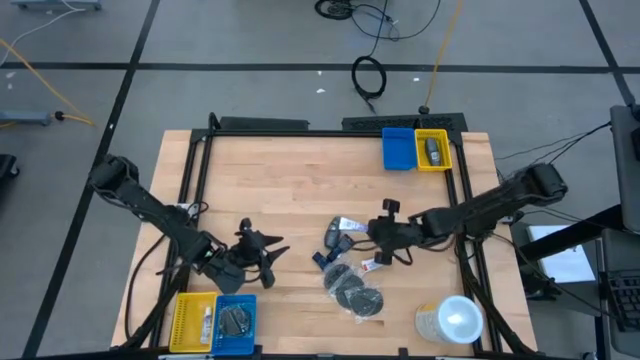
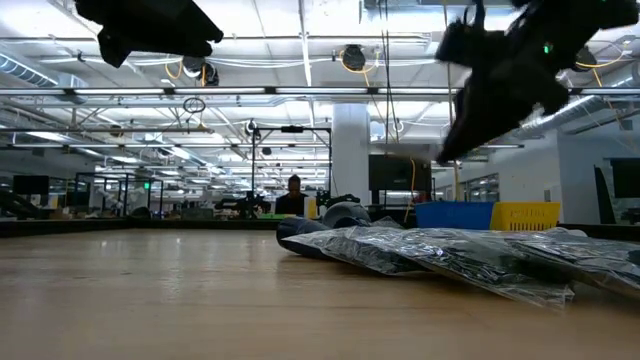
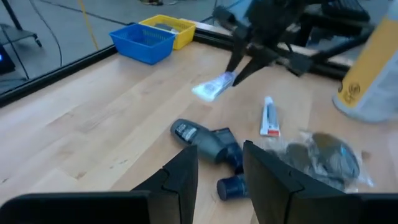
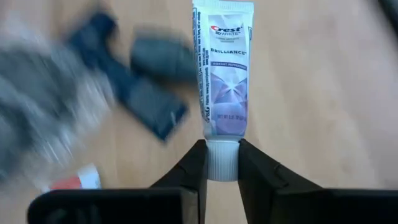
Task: Pick & Place Travel size toiletries
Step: Put the white toothpaste into the bottom yellow bin
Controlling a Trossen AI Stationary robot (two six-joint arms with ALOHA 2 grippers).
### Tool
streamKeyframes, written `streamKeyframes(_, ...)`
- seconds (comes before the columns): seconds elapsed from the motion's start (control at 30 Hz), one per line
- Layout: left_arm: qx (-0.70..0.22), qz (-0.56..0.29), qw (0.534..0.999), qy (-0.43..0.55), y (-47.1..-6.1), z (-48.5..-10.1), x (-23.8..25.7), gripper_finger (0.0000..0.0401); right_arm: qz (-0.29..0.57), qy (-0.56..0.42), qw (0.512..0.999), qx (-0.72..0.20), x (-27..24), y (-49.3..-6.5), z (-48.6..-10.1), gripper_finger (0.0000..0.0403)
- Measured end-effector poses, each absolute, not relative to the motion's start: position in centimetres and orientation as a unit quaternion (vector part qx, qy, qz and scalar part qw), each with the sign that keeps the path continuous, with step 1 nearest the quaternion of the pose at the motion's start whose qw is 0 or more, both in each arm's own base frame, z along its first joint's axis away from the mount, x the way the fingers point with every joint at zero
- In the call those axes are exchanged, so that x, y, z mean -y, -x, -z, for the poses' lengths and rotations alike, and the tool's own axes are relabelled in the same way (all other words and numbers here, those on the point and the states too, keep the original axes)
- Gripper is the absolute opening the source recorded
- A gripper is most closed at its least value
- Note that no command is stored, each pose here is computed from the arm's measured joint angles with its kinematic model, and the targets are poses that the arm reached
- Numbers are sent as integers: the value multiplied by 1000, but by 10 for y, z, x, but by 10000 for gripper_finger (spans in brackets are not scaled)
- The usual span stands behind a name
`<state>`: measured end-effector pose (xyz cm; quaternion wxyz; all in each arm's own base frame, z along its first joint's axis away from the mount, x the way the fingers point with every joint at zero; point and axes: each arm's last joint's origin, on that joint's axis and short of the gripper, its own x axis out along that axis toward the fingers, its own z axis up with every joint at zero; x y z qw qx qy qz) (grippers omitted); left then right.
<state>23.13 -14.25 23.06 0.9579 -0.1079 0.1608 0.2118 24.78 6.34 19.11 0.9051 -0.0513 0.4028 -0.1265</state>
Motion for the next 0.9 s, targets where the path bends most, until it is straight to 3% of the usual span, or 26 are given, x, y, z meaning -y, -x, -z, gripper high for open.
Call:
streamKeyframes(0.3, -84, -227, 957, 162, -253, -248, 124, 124, 91, 66, 962, -250, -80, -249, -233, 50)
streamKeyframes(0.4, -73, -190, 963, 177, -263, -255, 115, 124, 85, 75, 967, -227, -81, -251, -237, 50)
streamKeyframes(0.9, -41, -118, 946, 298, -291, -264, 63, 124, 141, 111, 962, -207, -79, -254, -239, 50)
